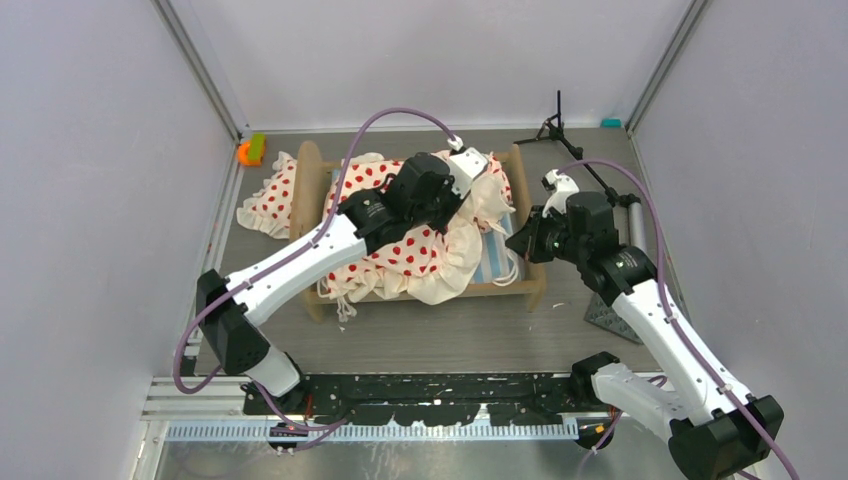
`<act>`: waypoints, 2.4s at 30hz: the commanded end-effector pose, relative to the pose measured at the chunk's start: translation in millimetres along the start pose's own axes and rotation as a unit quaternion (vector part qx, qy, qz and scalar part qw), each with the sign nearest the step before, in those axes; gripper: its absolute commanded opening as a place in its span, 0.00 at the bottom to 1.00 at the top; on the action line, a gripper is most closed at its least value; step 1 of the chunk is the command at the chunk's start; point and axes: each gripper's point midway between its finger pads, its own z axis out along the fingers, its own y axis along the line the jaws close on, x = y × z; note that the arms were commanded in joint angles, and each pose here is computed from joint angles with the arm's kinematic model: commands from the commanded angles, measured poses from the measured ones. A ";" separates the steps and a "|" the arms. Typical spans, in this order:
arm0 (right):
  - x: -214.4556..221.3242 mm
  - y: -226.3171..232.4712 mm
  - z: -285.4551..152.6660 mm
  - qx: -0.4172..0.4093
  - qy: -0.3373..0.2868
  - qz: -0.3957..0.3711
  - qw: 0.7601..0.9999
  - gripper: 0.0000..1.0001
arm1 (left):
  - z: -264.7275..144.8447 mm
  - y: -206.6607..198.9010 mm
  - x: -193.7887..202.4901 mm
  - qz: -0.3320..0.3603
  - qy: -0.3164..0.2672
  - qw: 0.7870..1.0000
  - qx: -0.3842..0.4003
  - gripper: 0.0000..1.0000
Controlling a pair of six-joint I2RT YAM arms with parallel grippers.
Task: Set up the pet bed
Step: Cross the ropes on the bed frame.
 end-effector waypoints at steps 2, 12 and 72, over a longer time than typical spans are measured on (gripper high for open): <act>-38.9 2.7 -5.3 0.016 -0.068 -0.011 0.998 0.00 | -26.5 20.5 -25.6 -0.006 -0.047 0.998 -0.045 0.00; -47.5 -38.3 -39.1 0.154 -0.073 -0.040 0.985 0.02 | -42.7 32.1 -36.6 -0.002 -0.068 0.995 -0.072 0.00; -41.0 68.4 -21.2 -0.207 -0.244 -0.107 0.941 0.49 | -46.0 41.1 -33.2 0.003 -0.072 0.994 -0.087 0.00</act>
